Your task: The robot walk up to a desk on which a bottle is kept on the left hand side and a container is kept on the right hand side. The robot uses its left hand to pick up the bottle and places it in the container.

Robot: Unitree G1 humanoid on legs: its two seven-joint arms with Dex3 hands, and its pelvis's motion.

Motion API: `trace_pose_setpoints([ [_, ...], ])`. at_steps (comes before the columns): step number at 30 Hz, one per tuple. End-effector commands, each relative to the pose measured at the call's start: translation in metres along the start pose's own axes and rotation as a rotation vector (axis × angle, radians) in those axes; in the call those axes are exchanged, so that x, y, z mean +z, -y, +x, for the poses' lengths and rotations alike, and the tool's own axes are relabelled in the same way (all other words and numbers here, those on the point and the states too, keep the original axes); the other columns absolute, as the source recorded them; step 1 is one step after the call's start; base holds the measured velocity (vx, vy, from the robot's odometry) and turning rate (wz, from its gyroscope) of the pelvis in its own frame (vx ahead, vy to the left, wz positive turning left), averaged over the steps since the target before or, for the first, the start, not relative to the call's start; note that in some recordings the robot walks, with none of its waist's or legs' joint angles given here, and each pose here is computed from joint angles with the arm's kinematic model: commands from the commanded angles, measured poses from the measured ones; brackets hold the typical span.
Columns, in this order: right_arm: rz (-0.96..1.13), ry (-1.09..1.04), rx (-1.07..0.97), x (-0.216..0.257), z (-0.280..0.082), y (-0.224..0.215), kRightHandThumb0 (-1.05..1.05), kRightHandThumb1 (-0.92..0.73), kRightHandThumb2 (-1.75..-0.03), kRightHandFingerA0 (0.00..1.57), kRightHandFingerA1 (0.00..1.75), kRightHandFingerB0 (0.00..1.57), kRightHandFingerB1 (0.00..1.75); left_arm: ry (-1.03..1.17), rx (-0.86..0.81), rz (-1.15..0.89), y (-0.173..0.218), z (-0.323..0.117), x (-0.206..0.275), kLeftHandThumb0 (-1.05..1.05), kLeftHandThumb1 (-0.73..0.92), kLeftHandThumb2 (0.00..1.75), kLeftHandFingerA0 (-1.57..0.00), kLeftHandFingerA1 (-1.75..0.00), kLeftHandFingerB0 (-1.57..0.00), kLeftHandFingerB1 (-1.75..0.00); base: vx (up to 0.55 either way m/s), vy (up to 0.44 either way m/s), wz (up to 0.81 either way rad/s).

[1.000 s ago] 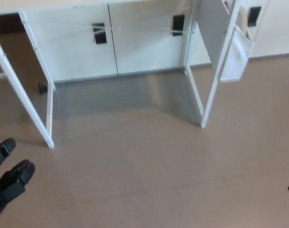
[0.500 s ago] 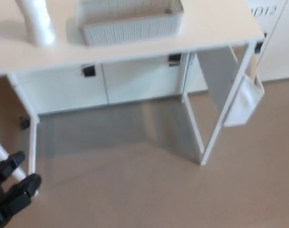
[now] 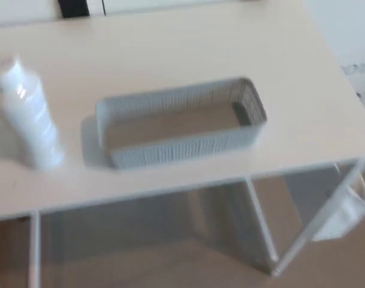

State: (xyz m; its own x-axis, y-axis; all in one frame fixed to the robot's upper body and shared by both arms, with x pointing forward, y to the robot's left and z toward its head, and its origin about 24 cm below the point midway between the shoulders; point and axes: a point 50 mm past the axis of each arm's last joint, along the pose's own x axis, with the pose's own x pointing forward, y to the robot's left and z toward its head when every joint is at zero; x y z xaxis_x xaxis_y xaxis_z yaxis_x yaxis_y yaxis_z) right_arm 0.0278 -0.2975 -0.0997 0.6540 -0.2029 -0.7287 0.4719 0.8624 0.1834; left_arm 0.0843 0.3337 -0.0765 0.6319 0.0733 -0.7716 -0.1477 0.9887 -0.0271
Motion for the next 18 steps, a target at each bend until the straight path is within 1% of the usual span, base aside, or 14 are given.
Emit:
trace_pose_setpoints([
  [1, -0.066, 0.023, 0.029, -0.004, -0.007, 0.016, -0.11, -0.33, -0.82, 0.46, 0.69, 0.09, 0.51, -0.149, 0.056, -0.123, -0.038, -0.03, -0.034, -0.18, 0.7, 0.63, -0.26, -0.44, -0.13, -0.35, 0.43, 0.018, 0.41],
  [2, -0.072, 0.021, 0.028, -0.006, -0.008, 0.017, -0.1, -0.34, -0.83, 0.46, 0.68, 0.09, 0.51, -0.179, 0.064, -0.137, -0.044, -0.036, -0.042, -0.13, 0.51, 0.93, -0.2, -0.55, -0.06, -0.48, 0.41, 0.017, 0.12],
  [3, -0.07, 0.019, 0.027, -0.007, -0.009, 0.018, -0.1, -0.34, -0.83, 0.46, 0.68, 0.09, 0.51, -0.194, 0.065, -0.134, -0.047, -0.04, -0.046, -0.13, 0.51, 0.93, -0.2, -0.55, -0.06, -0.48, 0.4, 0.021, 0.14],
  [4, -0.052, 0.02, 0.036, -0.007, -0.007, 0.019, -0.11, -0.51, -0.55, 0.43, 0.61, 0.15, 0.38, -0.233, 0.049, -0.133, -0.05, -0.044, -0.052, -0.23, 0.72, 0.65, -0.26, -0.5, -0.14, -0.38, 0.37, 0.041, -0.06],
  [5, -0.055, 0.028, 0.038, -0.005, -0.004, 0.018, -0.15, -0.49, -0.54, 0.44, 0.6, 0.17, 0.38, -0.279, 0.038, 0.025, -0.054, -0.046, -0.055, -0.36, 0.76, 0.62, -0.21, -0.38, -0.27, -0.4, 0.37, 0.05, -0.08],
  [6, -0.062, 0.033, 0.036, -0.003, -0.002, 0.018, -0.15, -0.49, -0.54, 0.44, 0.6, 0.17, 0.38, -0.298, 0.025, 0.144, -0.054, -0.045, -0.055, -0.36, 0.76, 0.62, -0.21, -0.38, -0.27, -0.4, 0.35, 0.066, -0.14],
  [7, -0.063, 0.038, 0.034, -0.002, -0.002, 0.017, -0.16, -0.5, -0.56, 0.44, 0.61, 0.15, 0.38, -0.321, 0.002, 0.319, -0.053, -0.045, -0.056, -0.38, 0.77, 0.62, -0.22, -0.36, -0.31, -0.41, 0.13, 0.106, -0.16],
  [13, -0.05, 0.062, 0.04, 0.002, 0.002, 0.014, -0.16, -0.5, -0.56, 0.44, 0.61, 0.15, 0.38, -0.298, -0.006, 0.36, -0.054, -0.038, -0.047, -0.38, 0.77, 0.62, -0.22, -0.36, -0.31, -0.41, 0.05, 0.171, -0.21],
  [16, -0.045, 0.072, 0.044, 0.004, 0.004, 0.011, -0.16, -0.5, -0.56, 0.44, 0.61, 0.15, 0.38, -0.285, -0.007, 0.367, -0.054, -0.035, -0.042, -0.38, 0.77, 0.62, -0.22, -0.36, -0.31, -0.41, -0.06, 0.486, -0.22],
  [18, -0.041, 0.07, 0.043, 0.002, 0.003, 0.012, -0.16, -0.5, -0.56, 0.44, 0.61, 0.15, 0.38, -0.284, -0.008, 0.374, -0.055, -0.036, -0.041, -0.38, 0.77, 0.62, -0.22, -0.36, -0.31, -0.41, -0.15, 0.22, -0.1],
])
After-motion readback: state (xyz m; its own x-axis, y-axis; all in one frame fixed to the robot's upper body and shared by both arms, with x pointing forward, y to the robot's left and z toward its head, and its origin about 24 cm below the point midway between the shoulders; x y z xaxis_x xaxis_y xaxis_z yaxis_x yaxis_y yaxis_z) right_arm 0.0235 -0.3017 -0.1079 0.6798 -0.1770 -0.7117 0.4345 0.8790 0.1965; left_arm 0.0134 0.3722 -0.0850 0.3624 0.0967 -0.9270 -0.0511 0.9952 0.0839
